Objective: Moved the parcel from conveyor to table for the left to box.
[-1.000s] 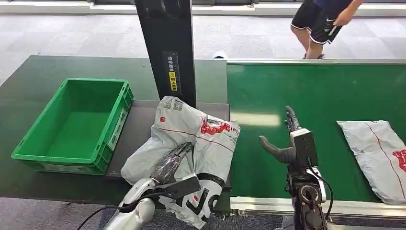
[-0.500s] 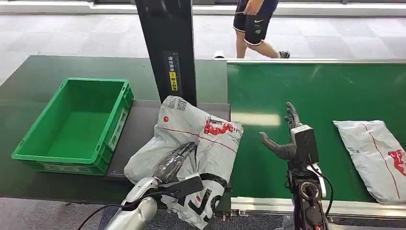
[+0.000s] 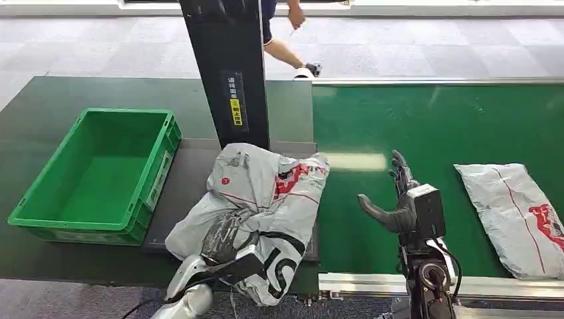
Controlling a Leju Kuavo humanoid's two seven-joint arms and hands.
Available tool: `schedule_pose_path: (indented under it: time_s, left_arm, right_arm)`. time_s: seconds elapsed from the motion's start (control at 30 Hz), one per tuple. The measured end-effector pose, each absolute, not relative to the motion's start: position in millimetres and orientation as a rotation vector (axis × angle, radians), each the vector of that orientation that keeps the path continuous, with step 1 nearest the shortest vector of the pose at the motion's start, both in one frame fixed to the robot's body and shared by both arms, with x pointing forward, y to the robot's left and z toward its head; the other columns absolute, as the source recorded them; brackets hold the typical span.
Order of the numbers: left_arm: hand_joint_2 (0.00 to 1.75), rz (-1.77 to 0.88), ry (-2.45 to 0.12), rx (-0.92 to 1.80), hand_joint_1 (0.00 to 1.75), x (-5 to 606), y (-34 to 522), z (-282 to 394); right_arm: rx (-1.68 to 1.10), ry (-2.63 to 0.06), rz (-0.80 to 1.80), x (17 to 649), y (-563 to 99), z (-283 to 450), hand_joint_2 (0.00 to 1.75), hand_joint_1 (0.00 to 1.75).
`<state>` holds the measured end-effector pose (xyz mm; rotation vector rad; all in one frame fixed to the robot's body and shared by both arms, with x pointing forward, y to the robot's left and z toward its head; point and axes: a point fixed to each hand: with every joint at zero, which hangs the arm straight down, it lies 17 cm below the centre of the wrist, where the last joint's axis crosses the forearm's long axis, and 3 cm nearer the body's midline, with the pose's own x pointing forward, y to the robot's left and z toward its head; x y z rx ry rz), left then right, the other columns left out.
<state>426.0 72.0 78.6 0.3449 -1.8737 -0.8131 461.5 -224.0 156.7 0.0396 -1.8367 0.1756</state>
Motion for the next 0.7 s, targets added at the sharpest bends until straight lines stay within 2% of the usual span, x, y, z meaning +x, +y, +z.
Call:
schedule_pose_path:
  time_s: [0.13, 0.57, 0.7]
  left_arm:
    - [1.75, -0.621, -2.014, 0.42, 1.75, 426.0, 103.7, 124.3]
    - [1.75, -0.444, -2.233, 0.692, 1.75, 408.0, 144.8, 185.9]
    - [1.75, -0.421, -2.343, 0.773, 1.75, 393.4, 150.1, 228.2]
  right_arm:
    - [0.037, -1.831, 0.176, 462.4, -222.7, 155.1, 1.75, 0.0]
    - [0.04, -1.832, 0.184, 471.9, -215.4, 157.0, 1.75, 0.0]
    - [0.041, -1.838, 0.188, 476.7, -212.2, 159.6, 1.75, 0.0]
